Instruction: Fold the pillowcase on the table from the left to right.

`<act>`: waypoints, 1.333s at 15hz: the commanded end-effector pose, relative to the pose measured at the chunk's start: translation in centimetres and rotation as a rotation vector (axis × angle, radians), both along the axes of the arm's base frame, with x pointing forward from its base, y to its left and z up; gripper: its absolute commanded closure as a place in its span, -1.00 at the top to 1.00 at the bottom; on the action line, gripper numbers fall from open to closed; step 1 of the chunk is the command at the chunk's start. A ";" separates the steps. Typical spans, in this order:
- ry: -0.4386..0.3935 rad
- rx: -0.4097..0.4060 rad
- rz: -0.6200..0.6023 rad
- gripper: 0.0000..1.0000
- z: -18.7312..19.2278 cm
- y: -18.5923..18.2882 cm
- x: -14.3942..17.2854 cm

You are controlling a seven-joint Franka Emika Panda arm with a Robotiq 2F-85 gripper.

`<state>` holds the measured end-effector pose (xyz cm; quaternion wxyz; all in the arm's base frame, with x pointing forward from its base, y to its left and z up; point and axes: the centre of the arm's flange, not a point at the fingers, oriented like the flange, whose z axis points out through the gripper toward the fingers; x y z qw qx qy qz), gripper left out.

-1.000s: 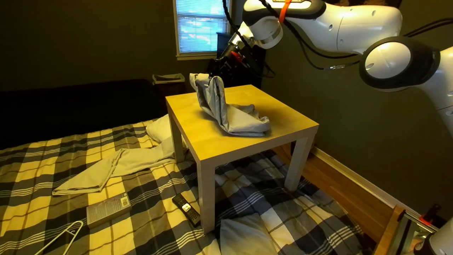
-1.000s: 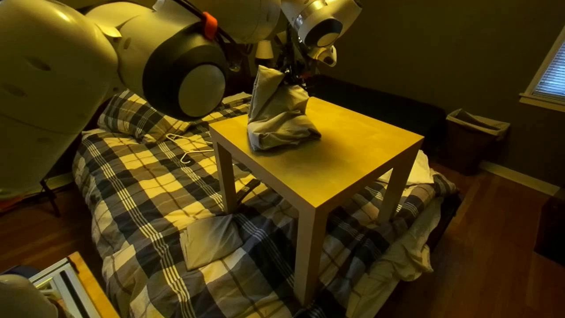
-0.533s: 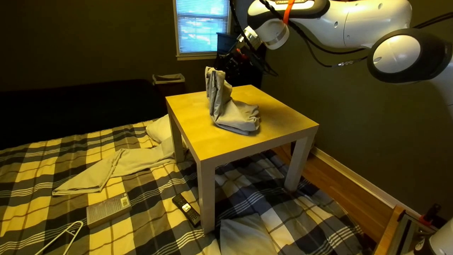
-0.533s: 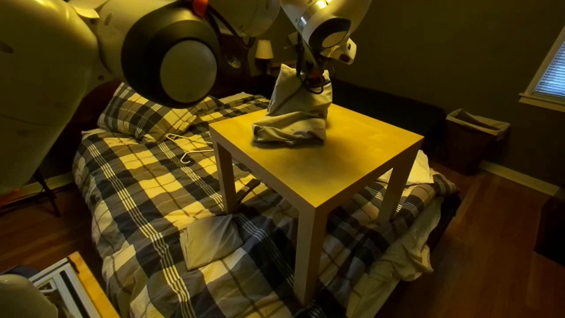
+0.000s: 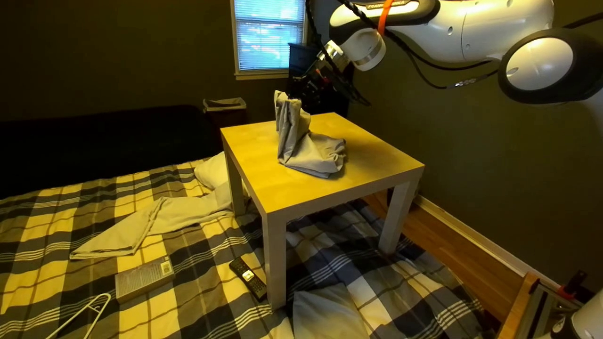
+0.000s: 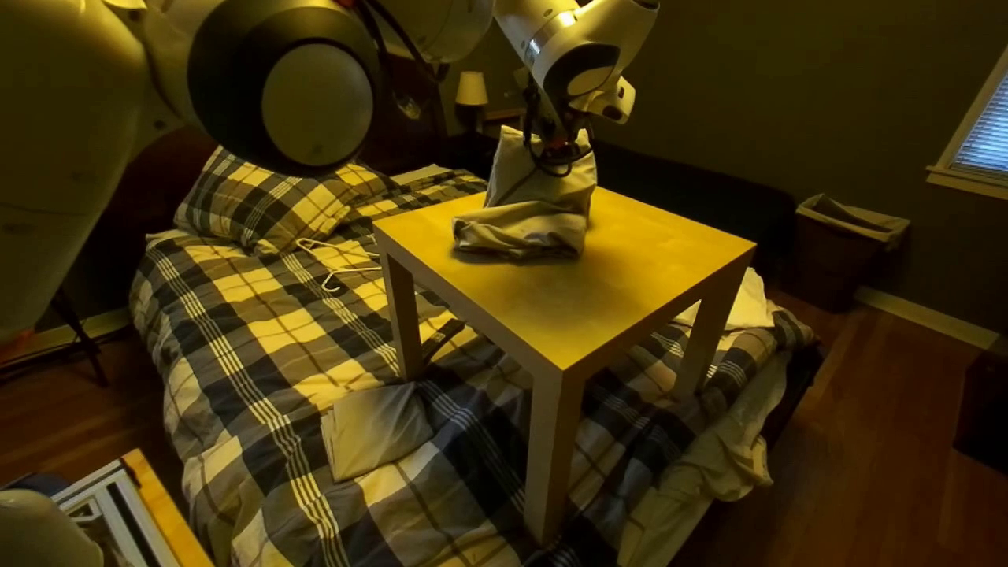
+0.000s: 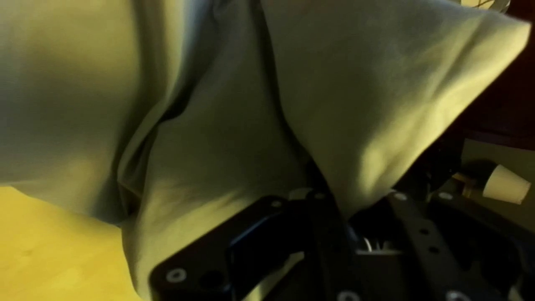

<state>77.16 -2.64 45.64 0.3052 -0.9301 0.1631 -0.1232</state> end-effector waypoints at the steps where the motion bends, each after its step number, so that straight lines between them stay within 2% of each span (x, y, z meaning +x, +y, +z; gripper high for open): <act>1: 0.000 0.000 0.000 -0.96 0.0 0.0 0.0; 5: -0.051 -0.144 0.058 -0.96 -1.2 2.1 -0.1; 7: -0.053 -0.207 0.038 -0.96 -1.7 3.7 -0.5; 11: 0.014 -0.287 -0.122 -0.96 -2.4 6.2 -1.7; 13: 0.022 -0.325 -0.215 -0.96 -2.2 6.6 -2.5; 16: 0.048 -0.356 -0.347 -0.96 -1.3 5.7 -4.2; 20: 0.135 -0.390 -0.489 -0.96 -0.8 3.3 -6.7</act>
